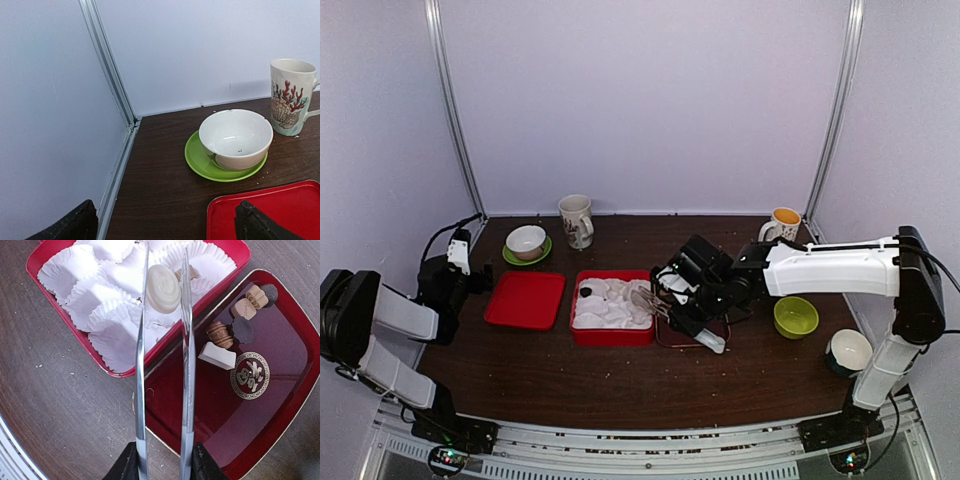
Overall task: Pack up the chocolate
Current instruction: Place the fake chocolate in the empty pocket of the box.
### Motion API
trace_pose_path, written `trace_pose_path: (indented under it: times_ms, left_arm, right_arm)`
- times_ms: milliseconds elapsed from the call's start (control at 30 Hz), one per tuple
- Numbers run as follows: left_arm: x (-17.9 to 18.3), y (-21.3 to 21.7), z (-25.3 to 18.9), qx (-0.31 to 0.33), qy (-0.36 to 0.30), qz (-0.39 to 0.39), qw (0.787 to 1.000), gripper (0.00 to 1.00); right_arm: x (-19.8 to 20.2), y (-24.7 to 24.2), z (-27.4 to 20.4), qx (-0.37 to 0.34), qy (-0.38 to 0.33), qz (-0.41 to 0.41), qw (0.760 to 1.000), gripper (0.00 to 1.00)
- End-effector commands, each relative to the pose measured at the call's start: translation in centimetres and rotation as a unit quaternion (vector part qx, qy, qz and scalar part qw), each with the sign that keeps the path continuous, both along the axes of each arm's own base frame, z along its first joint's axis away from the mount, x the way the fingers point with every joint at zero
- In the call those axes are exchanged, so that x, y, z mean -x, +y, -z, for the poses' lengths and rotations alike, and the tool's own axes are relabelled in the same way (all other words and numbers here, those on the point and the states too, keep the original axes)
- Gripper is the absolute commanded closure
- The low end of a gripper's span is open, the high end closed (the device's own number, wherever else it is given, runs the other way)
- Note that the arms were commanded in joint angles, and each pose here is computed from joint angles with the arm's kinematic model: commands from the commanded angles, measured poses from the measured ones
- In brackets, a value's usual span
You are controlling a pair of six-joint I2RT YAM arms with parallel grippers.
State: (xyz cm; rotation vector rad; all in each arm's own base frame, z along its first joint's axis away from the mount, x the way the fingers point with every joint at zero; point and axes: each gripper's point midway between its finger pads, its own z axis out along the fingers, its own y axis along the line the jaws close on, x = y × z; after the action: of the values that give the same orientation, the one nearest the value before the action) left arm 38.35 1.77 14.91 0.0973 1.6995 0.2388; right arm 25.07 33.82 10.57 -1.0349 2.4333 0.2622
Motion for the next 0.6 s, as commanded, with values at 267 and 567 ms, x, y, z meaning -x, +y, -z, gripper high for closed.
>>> trace_pose_path:
  times_ms: [267, 567]
  left_arm:
    - [-0.44, 0.46, -1.72, 0.0, -0.032, -0.007, 0.999, 0.02]
    - [-0.43, 0.42, -1.69, 0.001, -0.031, -0.007, 0.999, 0.02]
  right_arm:
    - [-0.73, 0.68, -0.35, 0.005, -0.017, 0.0, 1.0, 0.68]
    - [-0.62, 0.66, 0.25, 0.013, -0.01, -0.002, 1.0, 0.66]
